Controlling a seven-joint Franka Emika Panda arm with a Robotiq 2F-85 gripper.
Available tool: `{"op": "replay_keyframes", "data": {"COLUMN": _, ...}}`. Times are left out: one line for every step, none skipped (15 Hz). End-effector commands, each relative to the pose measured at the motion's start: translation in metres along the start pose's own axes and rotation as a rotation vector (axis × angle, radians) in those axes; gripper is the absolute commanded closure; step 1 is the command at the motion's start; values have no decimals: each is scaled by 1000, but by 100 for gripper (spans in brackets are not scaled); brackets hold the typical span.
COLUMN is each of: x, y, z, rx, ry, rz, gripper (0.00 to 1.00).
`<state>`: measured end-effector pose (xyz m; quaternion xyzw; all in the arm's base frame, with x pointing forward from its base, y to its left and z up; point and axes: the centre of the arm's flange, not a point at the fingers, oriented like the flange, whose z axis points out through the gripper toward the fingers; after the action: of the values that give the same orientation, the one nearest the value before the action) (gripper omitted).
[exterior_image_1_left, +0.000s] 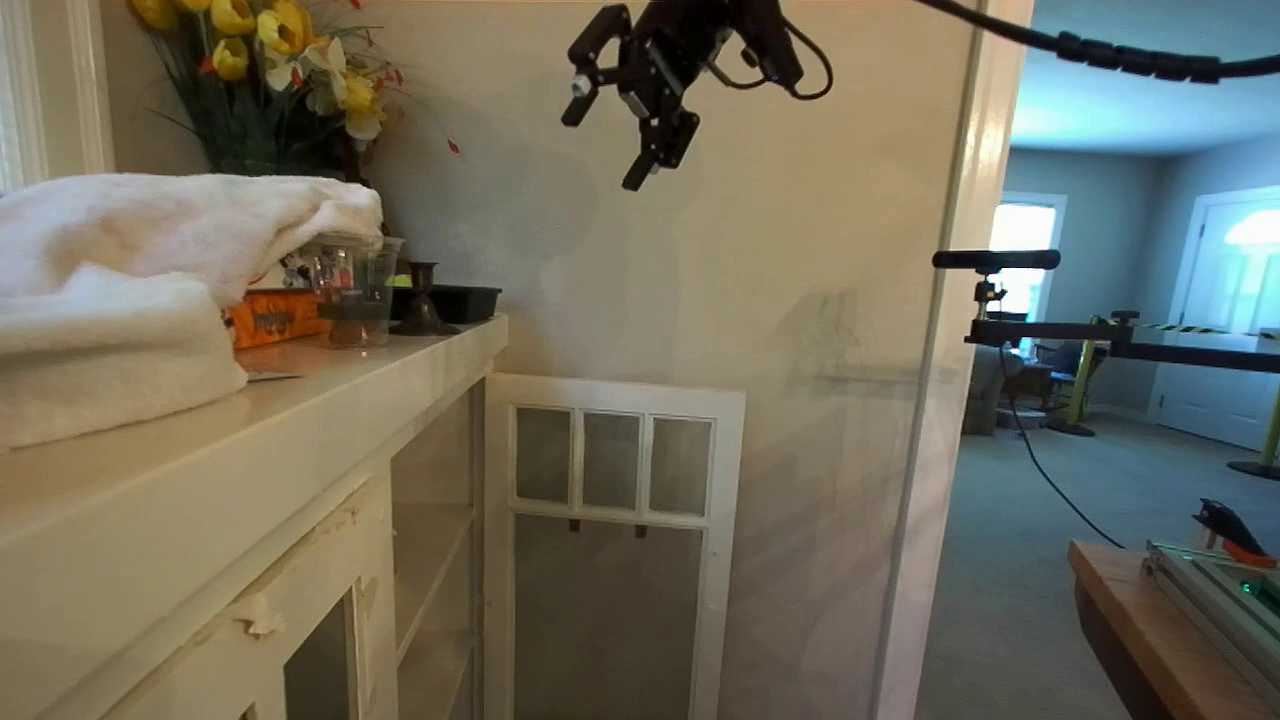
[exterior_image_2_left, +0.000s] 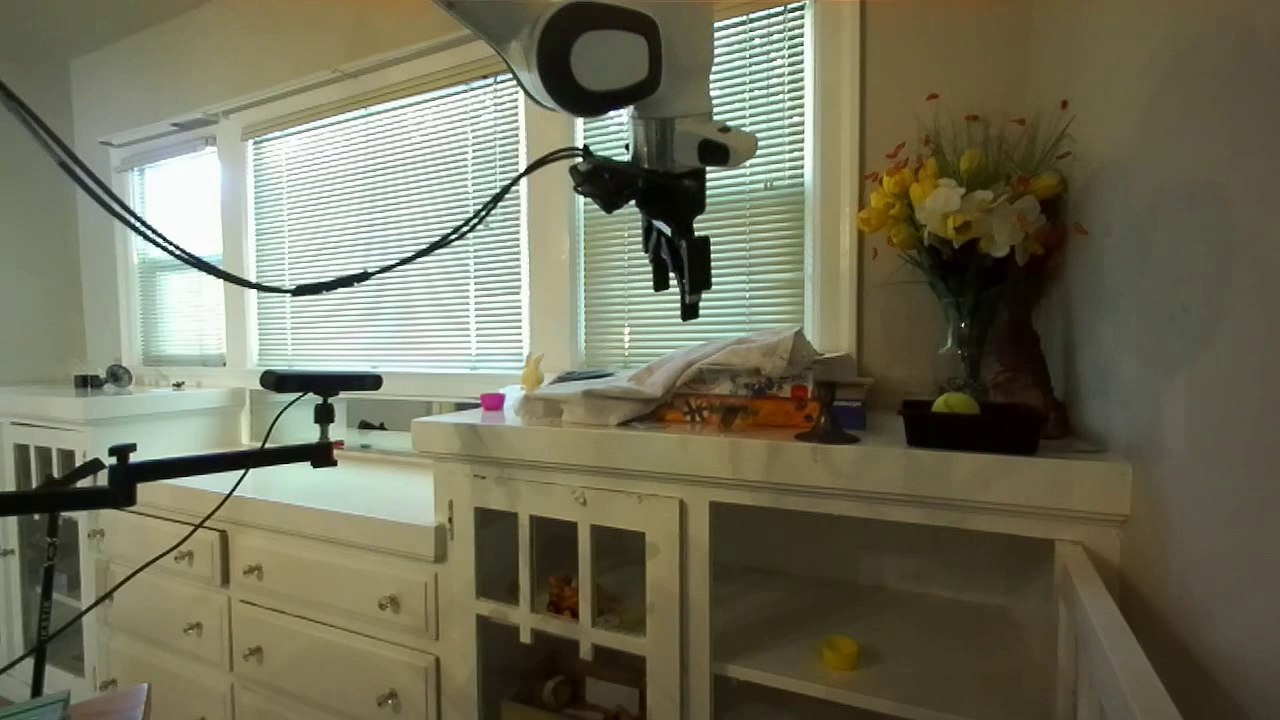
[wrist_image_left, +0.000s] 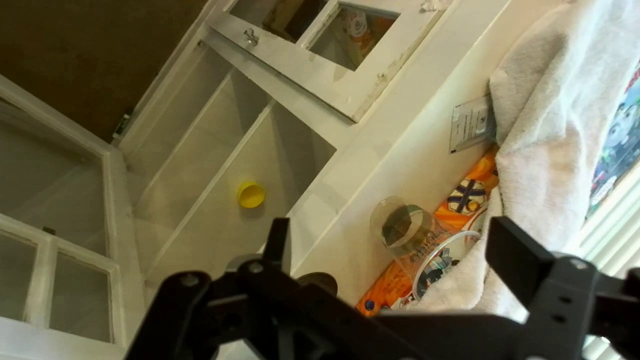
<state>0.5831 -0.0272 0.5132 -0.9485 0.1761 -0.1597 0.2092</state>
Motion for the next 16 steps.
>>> {"op": "replay_keyframes", "data": {"x": 51, "y": -23, "z": 46, "rx": 45, "ry": 62, "rz": -15, "gripper": 0}}
{"op": "replay_keyframes", "data": {"x": 61, "y": -30, "z": 57, "rx": 49, "ry": 89, "rz": -14, "gripper": 0}}
{"op": "replay_keyframes", "data": {"x": 66, "y": -36, "z": 64, "rx": 43, "ry": 99, "rz": -14, "gripper": 0}}
{"op": "replay_keyframes", "data": {"x": 35, "y": -21, "z": 49, "rx": 12, "ry": 71, "rz": -18, "gripper": 0}}
{"op": "replay_keyframes", "data": {"x": 42, "y": -25, "z": 59, "rx": 14, "ry": 80, "rz": -23, "gripper": 0}}
{"op": "replay_keyframes", "data": {"x": 46, "y": -28, "z": 65, "rx": 16, "ry": 82, "rz": -25, "gripper": 0}}
{"op": "replay_keyframes", "data": {"x": 50, "y": -29, "z": 68, "rx": 17, "ry": 83, "rz": -27, "gripper": 0}}
{"op": "replay_keyframes", "data": {"x": 52, "y": -29, "z": 68, "rx": 17, "ry": 86, "rz": -27, "gripper": 0}}
{"op": "replay_keyframes", "data": {"x": 53, "y": -29, "z": 67, "rx": 18, "ry": 89, "rz": -27, "gripper": 0}}
{"op": "replay_keyframes", "data": {"x": 54, "y": -30, "z": 65, "rx": 20, "ry": 92, "rz": -28, "gripper": 0}}
{"op": "replay_keyframes", "data": {"x": 57, "y": -29, "z": 72, "rx": 30, "ry": 121, "rz": -21, "gripper": 0}}
{"op": "replay_keyframes", "data": {"x": 61, "y": -28, "z": 77, "rx": 35, "ry": 128, "rz": -15, "gripper": 0}}
{"op": "replay_keyframes", "data": {"x": 65, "y": -26, "z": 80, "rx": 44, "ry": 145, "rz": -9, "gripper": 0}}
{"op": "replay_keyframes", "data": {"x": 69, "y": -24, "z": 83, "rx": 48, "ry": 165, "rz": -11, "gripper": 0}}
{"op": "replay_keyframes", "data": {"x": 75, "y": -21, "z": 89, "rx": 47, "ry": 180, "rz": -10, "gripper": 0}}
{"op": "replay_keyframes", "data": {"x": 78, "y": -18, "z": 94, "rx": 46, "ry": 194, "rz": -8, "gripper": 0}}
